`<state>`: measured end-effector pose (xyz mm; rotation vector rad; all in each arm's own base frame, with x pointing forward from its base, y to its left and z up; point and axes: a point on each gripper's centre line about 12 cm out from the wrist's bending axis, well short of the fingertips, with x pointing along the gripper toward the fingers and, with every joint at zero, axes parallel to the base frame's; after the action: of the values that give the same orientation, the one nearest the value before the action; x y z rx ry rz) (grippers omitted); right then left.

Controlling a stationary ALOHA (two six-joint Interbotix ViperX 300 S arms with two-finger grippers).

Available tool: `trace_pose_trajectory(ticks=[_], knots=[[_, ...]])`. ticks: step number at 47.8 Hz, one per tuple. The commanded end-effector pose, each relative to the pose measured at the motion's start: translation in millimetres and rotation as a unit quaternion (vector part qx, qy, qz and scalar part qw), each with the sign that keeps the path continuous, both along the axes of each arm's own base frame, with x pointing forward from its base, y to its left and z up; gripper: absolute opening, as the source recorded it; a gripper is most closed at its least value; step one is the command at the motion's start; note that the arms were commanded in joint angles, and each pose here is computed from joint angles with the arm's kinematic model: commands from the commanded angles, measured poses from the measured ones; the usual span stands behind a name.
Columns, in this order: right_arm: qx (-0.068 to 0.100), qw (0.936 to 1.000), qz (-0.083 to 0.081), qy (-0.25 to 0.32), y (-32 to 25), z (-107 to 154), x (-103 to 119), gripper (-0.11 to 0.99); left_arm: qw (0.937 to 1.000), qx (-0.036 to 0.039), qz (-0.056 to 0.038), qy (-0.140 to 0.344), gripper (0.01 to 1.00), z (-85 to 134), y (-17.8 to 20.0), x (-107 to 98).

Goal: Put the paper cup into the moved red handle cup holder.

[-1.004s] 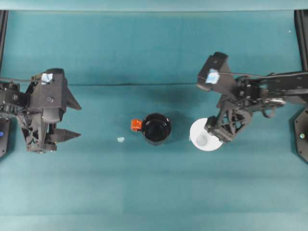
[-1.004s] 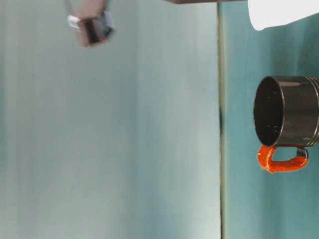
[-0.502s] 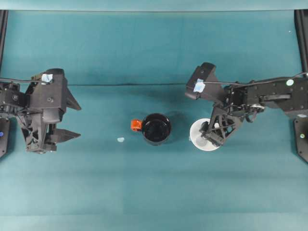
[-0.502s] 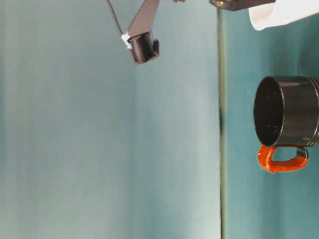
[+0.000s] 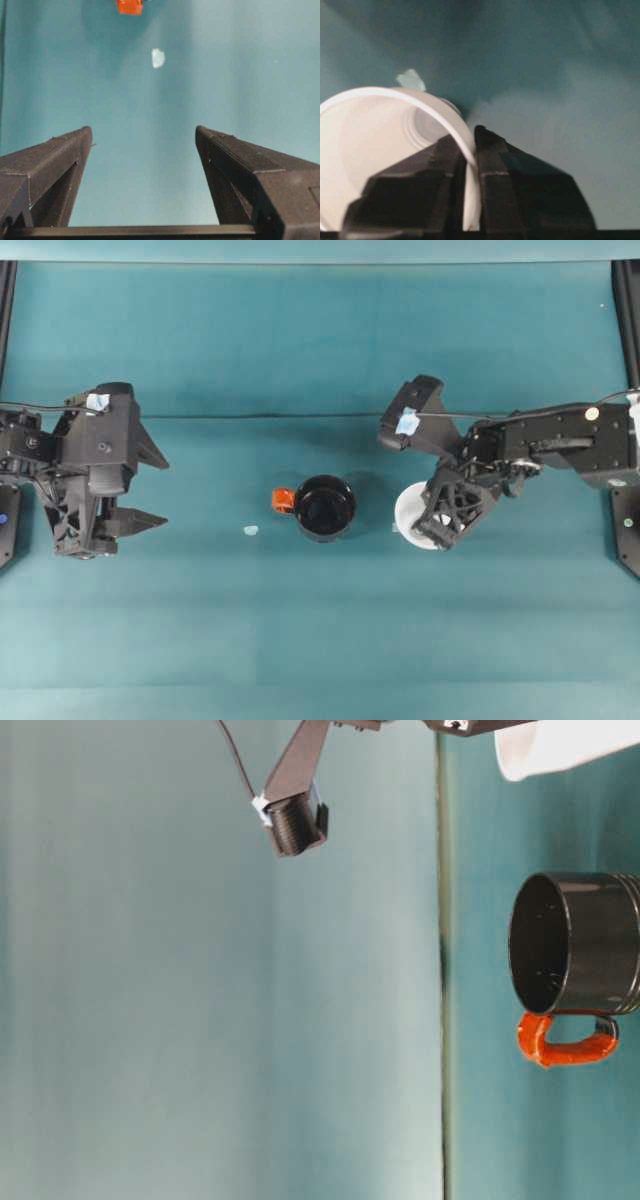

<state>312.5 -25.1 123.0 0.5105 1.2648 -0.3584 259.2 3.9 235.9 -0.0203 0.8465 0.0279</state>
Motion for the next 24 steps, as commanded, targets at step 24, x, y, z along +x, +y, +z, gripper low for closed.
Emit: trace_pose_trajectory(ticks=[24], knots=[[0.000, 0.9974, -0.015, -0.071, -15.1, 102, 28, -0.10, 0.9999, 0.0011, 0.0001, -0.012, 0.902, 7, 0.2, 3]])
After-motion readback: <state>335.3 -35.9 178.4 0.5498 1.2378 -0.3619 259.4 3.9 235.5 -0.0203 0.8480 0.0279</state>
